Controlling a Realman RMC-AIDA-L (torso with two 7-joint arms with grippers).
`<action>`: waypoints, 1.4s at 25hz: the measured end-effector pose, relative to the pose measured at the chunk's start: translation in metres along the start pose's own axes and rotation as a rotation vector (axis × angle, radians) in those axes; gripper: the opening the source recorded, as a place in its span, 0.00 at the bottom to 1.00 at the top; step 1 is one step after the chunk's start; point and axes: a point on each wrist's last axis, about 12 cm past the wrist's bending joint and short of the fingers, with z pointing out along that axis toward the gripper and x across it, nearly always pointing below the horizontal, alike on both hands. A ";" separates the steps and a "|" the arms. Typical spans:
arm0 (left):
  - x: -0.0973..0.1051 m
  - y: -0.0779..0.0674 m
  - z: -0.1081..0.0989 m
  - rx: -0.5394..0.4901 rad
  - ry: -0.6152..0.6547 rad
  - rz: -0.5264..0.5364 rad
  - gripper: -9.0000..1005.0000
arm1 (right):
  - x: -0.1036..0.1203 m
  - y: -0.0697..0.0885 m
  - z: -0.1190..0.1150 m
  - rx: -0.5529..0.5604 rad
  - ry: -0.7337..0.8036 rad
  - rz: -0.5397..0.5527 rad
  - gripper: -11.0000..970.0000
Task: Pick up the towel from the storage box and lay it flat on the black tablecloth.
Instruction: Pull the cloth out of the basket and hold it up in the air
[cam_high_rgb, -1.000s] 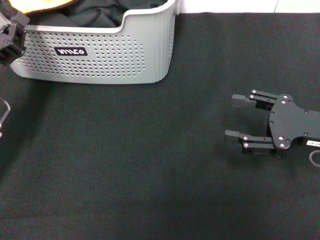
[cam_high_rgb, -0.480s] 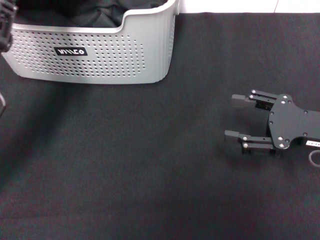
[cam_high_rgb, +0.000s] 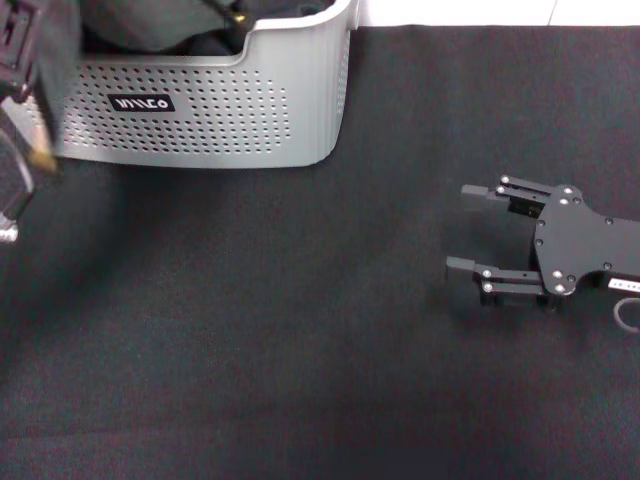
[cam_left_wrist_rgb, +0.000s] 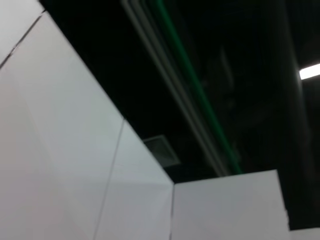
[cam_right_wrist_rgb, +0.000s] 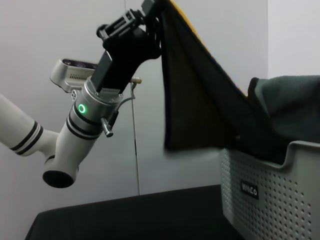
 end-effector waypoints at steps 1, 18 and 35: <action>-0.001 0.000 0.003 0.013 -0.013 0.000 0.02 | 0.001 0.000 0.000 0.001 -0.001 0.003 0.81; -0.021 -0.014 0.042 0.242 -0.148 -0.061 0.02 | -0.001 -0.004 0.008 -0.012 -0.010 -0.021 0.81; 0.029 -0.018 0.033 0.105 -0.083 -0.040 0.02 | -0.051 -0.004 0.055 -0.193 -0.245 -0.106 0.81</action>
